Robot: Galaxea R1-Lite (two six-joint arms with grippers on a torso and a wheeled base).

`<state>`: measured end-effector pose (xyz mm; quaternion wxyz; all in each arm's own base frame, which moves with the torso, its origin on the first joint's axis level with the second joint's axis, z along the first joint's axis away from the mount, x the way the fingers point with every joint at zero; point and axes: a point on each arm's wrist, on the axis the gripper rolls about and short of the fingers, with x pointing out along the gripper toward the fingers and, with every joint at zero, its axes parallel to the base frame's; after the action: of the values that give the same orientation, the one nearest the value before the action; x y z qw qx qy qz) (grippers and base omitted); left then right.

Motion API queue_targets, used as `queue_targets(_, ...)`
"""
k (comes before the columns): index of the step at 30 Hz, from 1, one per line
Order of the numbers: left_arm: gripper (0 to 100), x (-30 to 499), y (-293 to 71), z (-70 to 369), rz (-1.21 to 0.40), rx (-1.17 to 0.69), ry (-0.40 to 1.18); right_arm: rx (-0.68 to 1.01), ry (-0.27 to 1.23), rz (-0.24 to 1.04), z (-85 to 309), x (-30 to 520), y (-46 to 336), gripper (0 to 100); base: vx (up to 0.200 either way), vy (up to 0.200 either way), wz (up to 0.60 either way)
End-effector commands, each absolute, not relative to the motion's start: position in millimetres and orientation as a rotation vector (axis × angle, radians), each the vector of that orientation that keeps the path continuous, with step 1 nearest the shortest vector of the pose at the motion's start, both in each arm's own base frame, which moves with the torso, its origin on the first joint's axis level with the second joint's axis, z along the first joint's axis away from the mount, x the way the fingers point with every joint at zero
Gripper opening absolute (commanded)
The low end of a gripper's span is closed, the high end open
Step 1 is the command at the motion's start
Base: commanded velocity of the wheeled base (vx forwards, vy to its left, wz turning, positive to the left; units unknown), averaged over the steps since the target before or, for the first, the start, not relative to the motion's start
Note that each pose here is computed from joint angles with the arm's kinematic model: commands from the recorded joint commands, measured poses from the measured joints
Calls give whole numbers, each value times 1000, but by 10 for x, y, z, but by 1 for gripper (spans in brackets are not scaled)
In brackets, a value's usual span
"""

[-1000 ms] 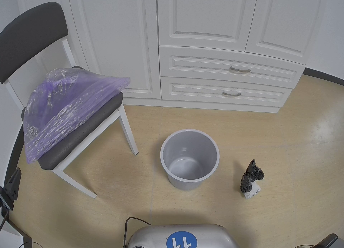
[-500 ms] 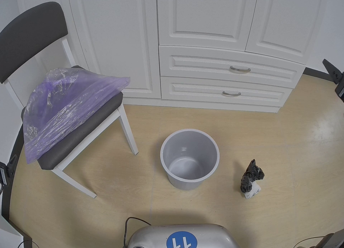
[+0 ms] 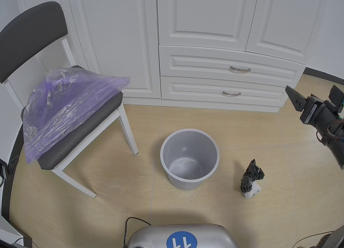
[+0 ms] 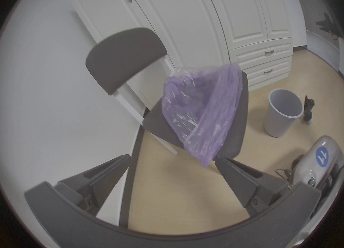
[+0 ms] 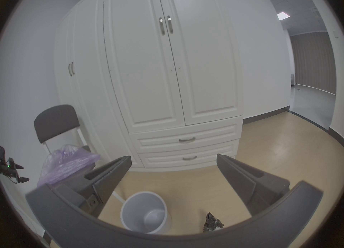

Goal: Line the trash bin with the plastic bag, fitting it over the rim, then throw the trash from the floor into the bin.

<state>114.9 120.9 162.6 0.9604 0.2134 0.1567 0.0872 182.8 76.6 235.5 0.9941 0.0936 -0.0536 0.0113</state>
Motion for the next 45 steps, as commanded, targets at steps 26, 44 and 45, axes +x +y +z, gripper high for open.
queue_targets(26,100,1580,1445,1070,99,266,433,151,-66,39,2223,1797,799,100,0,0,0)
queue_targets(44,100,1744,1474,1023,150,222,374,130,-71,43,2220,1737,773,100,0,0,0)
queue_targets(45,100,1752,1476,1033,150,226,368,132,-73,43,2224,1737,773,100,0,0,0)
